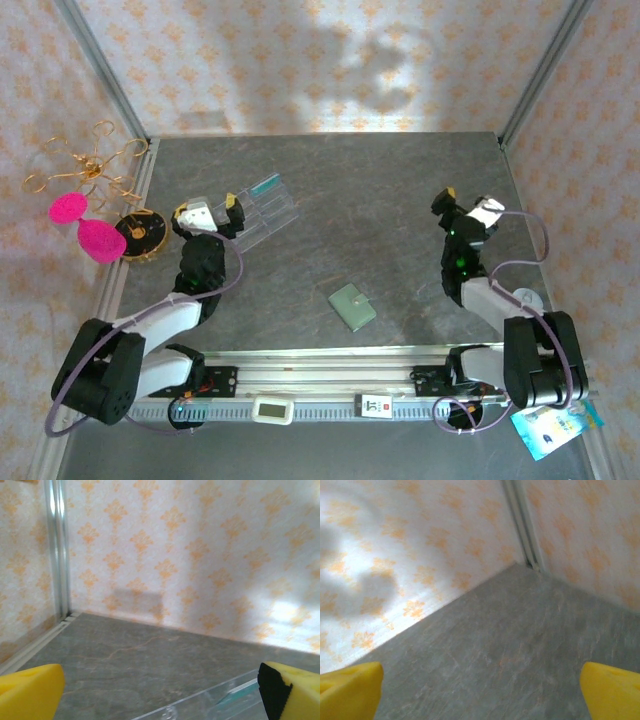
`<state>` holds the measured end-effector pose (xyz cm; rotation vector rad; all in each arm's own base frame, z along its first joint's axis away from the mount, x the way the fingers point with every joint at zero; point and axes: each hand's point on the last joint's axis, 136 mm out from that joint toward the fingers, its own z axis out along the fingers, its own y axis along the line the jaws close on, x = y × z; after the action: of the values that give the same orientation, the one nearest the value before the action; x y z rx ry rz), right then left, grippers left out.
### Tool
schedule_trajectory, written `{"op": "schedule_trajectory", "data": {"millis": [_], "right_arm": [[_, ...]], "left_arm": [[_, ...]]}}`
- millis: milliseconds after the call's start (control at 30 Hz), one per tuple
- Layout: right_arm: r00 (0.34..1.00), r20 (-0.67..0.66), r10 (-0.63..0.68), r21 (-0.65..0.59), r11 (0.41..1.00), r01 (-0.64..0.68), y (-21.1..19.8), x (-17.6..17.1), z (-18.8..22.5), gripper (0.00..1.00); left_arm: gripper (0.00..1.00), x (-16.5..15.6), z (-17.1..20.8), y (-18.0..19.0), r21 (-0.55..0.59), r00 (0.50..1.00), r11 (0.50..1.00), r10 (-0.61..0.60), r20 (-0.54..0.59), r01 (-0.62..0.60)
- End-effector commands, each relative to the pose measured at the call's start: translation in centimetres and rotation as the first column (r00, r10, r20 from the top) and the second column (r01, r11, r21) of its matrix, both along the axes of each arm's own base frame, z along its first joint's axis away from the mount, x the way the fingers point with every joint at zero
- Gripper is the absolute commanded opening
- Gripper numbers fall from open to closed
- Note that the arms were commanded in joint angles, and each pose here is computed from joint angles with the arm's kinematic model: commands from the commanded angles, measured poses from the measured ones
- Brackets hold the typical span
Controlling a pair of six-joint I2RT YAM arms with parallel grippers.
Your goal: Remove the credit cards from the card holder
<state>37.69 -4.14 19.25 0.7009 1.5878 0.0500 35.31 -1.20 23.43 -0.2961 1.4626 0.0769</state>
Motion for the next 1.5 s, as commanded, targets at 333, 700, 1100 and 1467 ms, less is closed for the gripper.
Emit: {"op": "schedule_trajectory", "data": {"millis": [333, 700, 1100, 1467], "right_arm": [[0.679, -0.117, 0.725, 0.196, 0.687, -0.700, 18.6, 3.8, -4.9, 0.85], [0.209, -0.216, 0.954, 0.227, 0.257, -0.939, 35.3, 4.5, -10.6, 0.56], [0.159, -0.164, 0.974, 0.245, 0.196, -0.950, 42.2, 8.2, -11.8, 0.50], [0.201, -0.254, 0.946, 0.243, 0.264, -0.933, 43.0, 10.1, -14.5, 0.38]], "left_arm": [[0.99, -5.1, 5.5, 1.0, -0.646, 0.933, 0.715, -0.026, 0.359, 0.269], [0.99, -5.1, 7.6, -3.9, -0.598, 0.849, 0.607, -0.304, 0.433, 0.523], [0.85, -3.9, 5.3, -5.2, -0.588, 0.892, 0.674, -0.382, 0.242, 0.448], [0.76, -3.2, 4.1, -5.7, -0.589, 0.898, 0.687, -0.402, 0.178, 0.425]]}}
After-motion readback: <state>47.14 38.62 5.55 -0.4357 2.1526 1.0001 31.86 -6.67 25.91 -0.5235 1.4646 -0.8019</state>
